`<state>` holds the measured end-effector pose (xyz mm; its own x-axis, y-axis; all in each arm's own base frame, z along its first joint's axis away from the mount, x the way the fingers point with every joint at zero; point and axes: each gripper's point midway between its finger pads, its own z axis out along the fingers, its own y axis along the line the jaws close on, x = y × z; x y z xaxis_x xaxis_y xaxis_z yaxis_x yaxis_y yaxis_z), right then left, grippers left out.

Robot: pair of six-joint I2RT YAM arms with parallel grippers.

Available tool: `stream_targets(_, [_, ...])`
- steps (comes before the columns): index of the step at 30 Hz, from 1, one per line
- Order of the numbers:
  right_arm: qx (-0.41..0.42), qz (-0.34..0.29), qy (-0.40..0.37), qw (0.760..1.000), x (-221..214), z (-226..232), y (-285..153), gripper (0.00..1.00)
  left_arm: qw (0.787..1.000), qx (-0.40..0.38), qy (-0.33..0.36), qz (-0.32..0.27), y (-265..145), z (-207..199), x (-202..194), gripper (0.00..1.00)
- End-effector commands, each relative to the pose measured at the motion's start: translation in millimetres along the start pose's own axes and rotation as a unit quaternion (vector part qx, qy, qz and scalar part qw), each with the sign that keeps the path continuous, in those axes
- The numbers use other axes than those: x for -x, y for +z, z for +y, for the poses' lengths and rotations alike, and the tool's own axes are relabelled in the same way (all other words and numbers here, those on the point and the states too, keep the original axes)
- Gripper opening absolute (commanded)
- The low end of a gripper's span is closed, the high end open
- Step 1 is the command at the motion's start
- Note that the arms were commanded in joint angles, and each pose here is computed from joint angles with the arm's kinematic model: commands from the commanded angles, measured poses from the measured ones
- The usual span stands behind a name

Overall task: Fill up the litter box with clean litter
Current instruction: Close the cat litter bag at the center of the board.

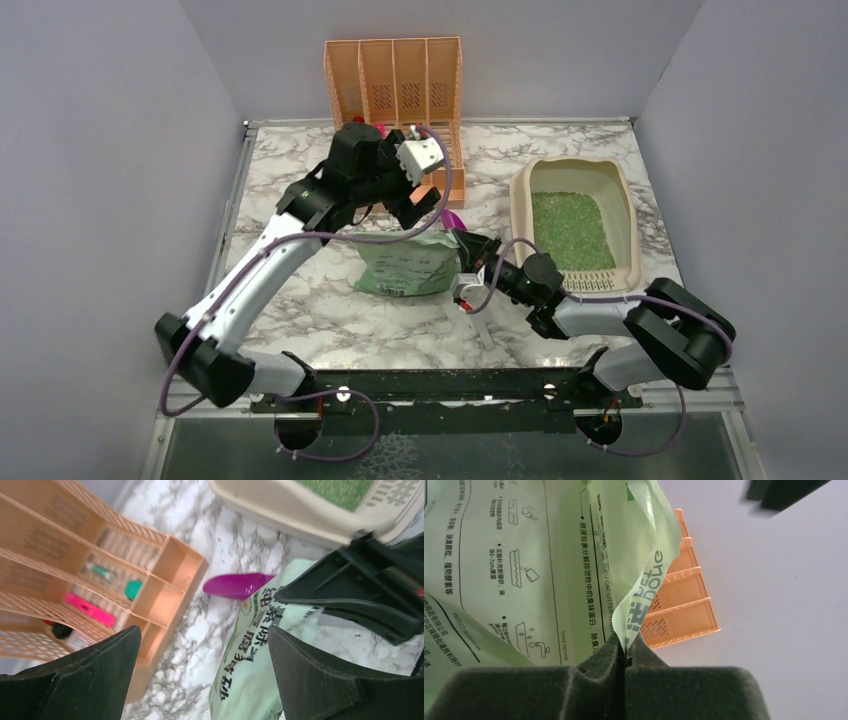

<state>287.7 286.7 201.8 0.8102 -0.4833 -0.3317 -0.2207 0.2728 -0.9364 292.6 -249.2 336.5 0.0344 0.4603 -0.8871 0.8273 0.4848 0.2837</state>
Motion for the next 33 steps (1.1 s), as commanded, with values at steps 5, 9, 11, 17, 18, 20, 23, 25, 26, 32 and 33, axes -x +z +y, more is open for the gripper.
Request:
stream_targets(5, [-0.047,-0.024,-0.02,0.998,30,-36,-15,0.01,0.979,-0.102,-0.115,0.132,31,-18,-99,0.96])
stream_targets(9, [-0.013,-0.018,-0.013,1.0,31,-6,-8,0.01,0.97,-0.134,-0.13,0.155,31,-29,-130,0.97])
stream_targets(11, [-0.015,-0.004,-0.015,1.0,27,1,-5,0.01,0.969,-0.142,-0.132,0.152,28,-32,-133,0.97])
stream_targets(17, [-0.042,0.023,-0.024,0.999,15,4,-9,0.01,0.964,-0.167,-0.141,0.15,20,-44,-144,0.99])
stream_targets(18, [-0.036,0.022,-0.023,0.999,16,6,-9,0.01,0.964,-0.168,-0.143,0.152,20,-45,-144,0.99])
stream_targets(20, [-0.025,0.019,-0.023,0.999,17,10,-9,0.01,0.963,-0.172,-0.143,0.147,17,-46,-141,0.99])
stream_targets(23, [-0.021,0.013,-0.022,0.999,20,10,-10,0.01,0.965,-0.176,-0.148,0.128,13,-44,-128,0.99])
stream_targets(25, [-0.01,0.013,-0.021,1.0,21,14,-8,0.01,0.964,-0.177,-0.148,0.132,11,-45,-129,0.99])
stream_targets(26, [-0.008,0.011,-0.018,1.0,22,14,-8,0.01,0.965,-0.169,-0.147,0.136,10,-42,-127,0.99])
stream_targets(32, [-0.008,0.007,0.053,0.999,30,3,-4,0.01,0.983,-0.127,-0.102,0.089,-10,-27,-94,0.99])
stream_targets(33, [-0.017,0.014,0.079,0.997,29,-5,-2,0.01,0.984,-0.128,-0.088,0.087,-13,-29,-96,0.99])
